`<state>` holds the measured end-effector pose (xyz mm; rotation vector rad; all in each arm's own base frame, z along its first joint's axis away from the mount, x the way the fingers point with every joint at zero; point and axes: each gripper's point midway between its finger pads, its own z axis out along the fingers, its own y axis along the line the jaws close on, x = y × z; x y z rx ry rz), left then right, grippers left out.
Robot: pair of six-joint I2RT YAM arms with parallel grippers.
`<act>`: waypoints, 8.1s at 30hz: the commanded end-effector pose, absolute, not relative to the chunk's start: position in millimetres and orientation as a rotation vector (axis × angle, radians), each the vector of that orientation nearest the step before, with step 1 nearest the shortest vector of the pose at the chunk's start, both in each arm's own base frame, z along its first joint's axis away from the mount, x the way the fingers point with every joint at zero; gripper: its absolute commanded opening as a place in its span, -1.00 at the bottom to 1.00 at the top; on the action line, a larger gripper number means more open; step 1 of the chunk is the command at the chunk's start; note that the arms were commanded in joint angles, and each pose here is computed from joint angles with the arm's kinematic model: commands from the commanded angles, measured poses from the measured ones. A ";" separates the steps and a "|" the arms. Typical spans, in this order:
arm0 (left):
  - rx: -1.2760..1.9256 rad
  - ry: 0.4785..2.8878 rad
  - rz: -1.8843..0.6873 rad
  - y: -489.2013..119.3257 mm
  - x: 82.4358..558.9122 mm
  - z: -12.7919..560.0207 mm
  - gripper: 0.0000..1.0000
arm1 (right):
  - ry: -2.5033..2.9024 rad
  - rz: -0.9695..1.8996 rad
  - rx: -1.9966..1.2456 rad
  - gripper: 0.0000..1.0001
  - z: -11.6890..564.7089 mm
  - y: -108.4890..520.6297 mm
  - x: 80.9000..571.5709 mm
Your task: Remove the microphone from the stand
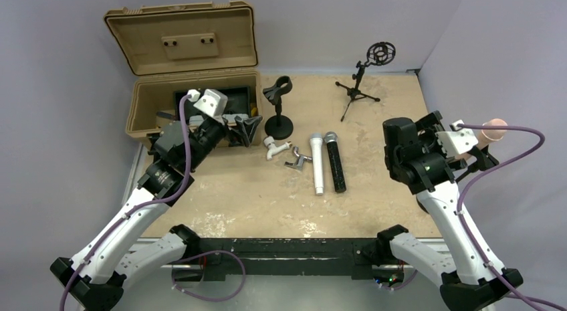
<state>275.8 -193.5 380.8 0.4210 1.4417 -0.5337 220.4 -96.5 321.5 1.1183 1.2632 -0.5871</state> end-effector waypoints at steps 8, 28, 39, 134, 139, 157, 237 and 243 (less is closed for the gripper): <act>0.465 1.424 -0.577 -216.2 271.9 376.1 0.82 | 1.058 -0.828 1.204 0.93 380.5 -133.2 194.3; 0.589 1.328 -0.563 -243.1 227.0 386.9 0.82 | 0.919 -1.035 1.330 0.95 400.1 -165.6 197.1; 0.628 1.300 -0.574 -253.3 211.3 388.2 0.84 | 0.844 -1.148 1.389 0.94 396.7 -188.0 192.6; 0.104 1.662 -0.460 -115.7 198.1 329.4 0.86 | 1.024 1.104 -1.265 -1.00 417.0 395.9 196.7; 0.120 1.659 -0.505 -127.7 199.7 332.7 0.86 | 1.002 1.251 -1.417 -1.00 386.4 388.3 183.3; 0.311 1.623 -0.603 -149.5 188.8 396.6 0.94 | 0.916 1.472 -1.527 -1.00 396.5 354.7 160.6; 0.746 1.437 -0.954 -221.0 162.2 340.1 0.96 | 1.126 0.862 -1.274 -0.51 349.9 379.0 204.2; 0.821 1.461 -0.876 -219.9 169.8 331.7 0.96 | 1.121 0.893 -1.231 -0.51 356.4 370.1 197.6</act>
